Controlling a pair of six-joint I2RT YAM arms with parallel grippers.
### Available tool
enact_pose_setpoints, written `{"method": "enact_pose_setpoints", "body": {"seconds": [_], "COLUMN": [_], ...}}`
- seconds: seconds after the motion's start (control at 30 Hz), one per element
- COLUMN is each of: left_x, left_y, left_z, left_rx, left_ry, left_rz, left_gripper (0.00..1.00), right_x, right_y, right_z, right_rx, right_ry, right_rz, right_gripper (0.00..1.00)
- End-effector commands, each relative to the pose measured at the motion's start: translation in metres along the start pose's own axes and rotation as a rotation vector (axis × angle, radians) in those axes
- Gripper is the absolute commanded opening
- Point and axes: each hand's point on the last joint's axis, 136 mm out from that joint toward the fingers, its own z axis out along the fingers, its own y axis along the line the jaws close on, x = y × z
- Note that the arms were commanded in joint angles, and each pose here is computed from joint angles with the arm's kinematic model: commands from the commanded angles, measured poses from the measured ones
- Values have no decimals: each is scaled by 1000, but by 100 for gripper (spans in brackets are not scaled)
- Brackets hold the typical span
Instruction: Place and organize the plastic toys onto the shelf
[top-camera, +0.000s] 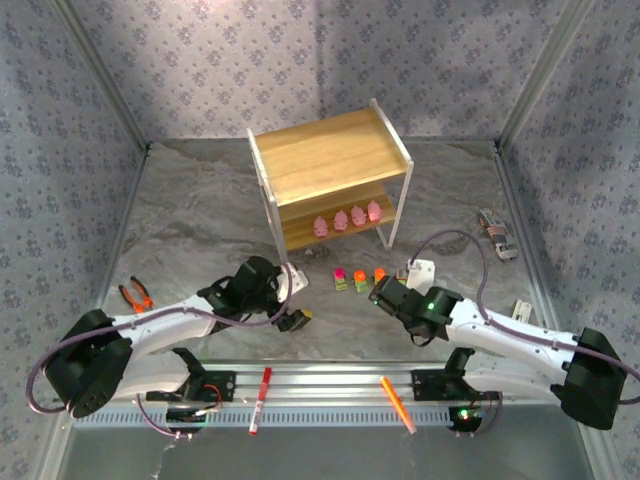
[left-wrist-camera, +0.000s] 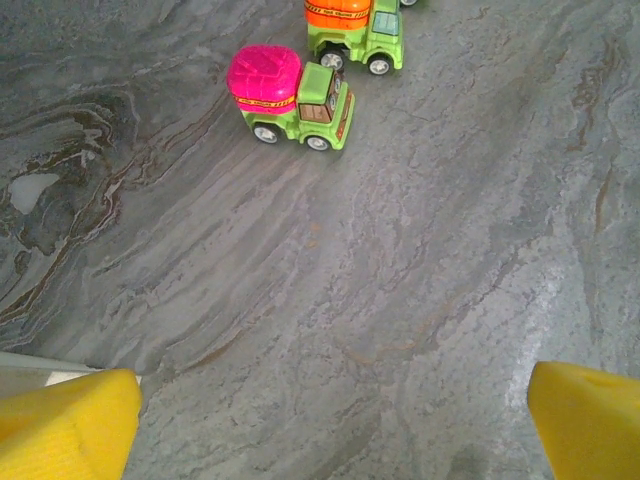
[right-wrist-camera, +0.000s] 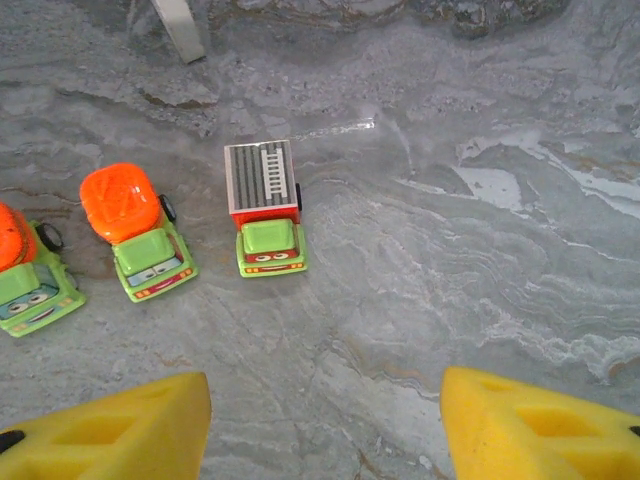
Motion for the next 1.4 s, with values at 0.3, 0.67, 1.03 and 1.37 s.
{"method": "enact_pose_setpoints", "body": {"seconds": [0.3,0.67,1.03,1.37], "left_x": [-11,-11,-4,-3], "left_y": [4,1,-18,-18], "left_z": [0,-1,0,1], "left_rx": [-47,-35,74,77], "left_ry": [-144,-147,-124,-112], "left_rz": [76,75,118,116], "left_gripper": [100,100,100,100], "right_x": [-13,-23,-23,-25], "right_y": [13,25,22,22], "right_z": [27,40,54,66], "right_rx": [-45,-68,-54,-56], "right_ry": [62,87,114,130], "right_rz": [-10,-27,-22,-20], "right_gripper": [55,54,52,48]}}
